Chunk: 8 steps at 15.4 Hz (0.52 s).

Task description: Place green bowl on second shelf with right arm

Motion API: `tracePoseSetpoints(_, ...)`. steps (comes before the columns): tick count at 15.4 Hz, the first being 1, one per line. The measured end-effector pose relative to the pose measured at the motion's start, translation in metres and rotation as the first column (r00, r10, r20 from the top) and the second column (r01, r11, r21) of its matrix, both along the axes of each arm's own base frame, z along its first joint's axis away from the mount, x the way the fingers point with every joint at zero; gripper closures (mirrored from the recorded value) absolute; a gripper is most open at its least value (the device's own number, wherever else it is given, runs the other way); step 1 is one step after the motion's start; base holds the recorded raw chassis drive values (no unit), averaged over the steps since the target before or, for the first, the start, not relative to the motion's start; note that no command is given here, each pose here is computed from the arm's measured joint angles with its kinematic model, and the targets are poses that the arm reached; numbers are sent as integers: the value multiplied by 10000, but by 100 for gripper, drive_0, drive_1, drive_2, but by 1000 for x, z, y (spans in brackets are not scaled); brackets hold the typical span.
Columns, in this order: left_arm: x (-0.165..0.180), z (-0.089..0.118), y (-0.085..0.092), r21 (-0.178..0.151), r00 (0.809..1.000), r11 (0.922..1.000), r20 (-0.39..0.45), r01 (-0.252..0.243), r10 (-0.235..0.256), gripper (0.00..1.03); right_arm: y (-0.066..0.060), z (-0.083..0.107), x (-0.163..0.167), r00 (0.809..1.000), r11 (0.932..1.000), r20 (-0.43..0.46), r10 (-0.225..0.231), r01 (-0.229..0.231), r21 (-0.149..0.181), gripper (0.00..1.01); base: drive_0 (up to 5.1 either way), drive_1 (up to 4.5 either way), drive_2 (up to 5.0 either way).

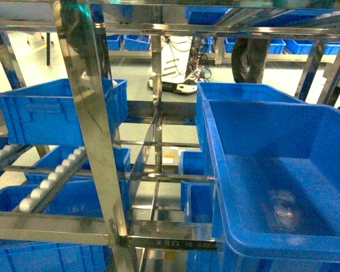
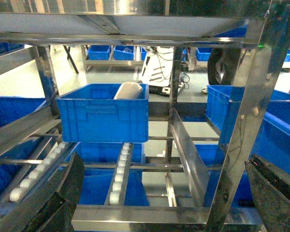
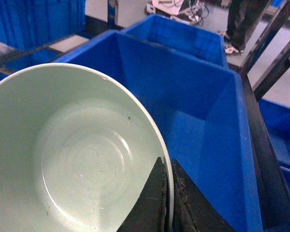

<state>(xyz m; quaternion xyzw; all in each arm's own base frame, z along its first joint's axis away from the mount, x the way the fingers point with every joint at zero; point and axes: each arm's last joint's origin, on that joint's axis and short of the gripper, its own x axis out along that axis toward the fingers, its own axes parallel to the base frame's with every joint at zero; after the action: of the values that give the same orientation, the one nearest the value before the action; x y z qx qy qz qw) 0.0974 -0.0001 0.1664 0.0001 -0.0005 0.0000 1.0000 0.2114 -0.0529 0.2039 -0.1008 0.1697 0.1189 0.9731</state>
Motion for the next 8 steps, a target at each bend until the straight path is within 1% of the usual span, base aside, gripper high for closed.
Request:
tracePoseSetpoints(1,0,0,0,0,10000,10000,4,4,-4,5,0,-4,4,9999,10000,-102,50,-50,-29,99,0,0,0)
tracePoseSetpoints(2,0,0,0,0,10000,10000,0,0,0,5,3,-11,16,9993,9994,-244,287,-292,-183,99,0,0,0)
tracePoseSetpoints(4,0,0,0,0,10000,10000,4,0,0,5,12,-14,39,9965,9965,-312,781,-790,-278,99,0,0,0)
tracePoseSetpoints(5,0,0,0,0,10000,10000,4,0,0,5,17,-19,47,9947,9945,-385,952,-967,-398,99,0,0,0)
tracePoseSetpoints(6,0,0,0,0,10000,10000,4,0,0,5,21,-28,53,9922,9929,-646,1067,-1098,-454,99,0,0,0)
tracePoseSetpoints(8,0,0,0,0,10000,10000,0,0,0,5,29,-44,61,9878,9914,-1115,1091,-1164,-604,99,0,0,0)
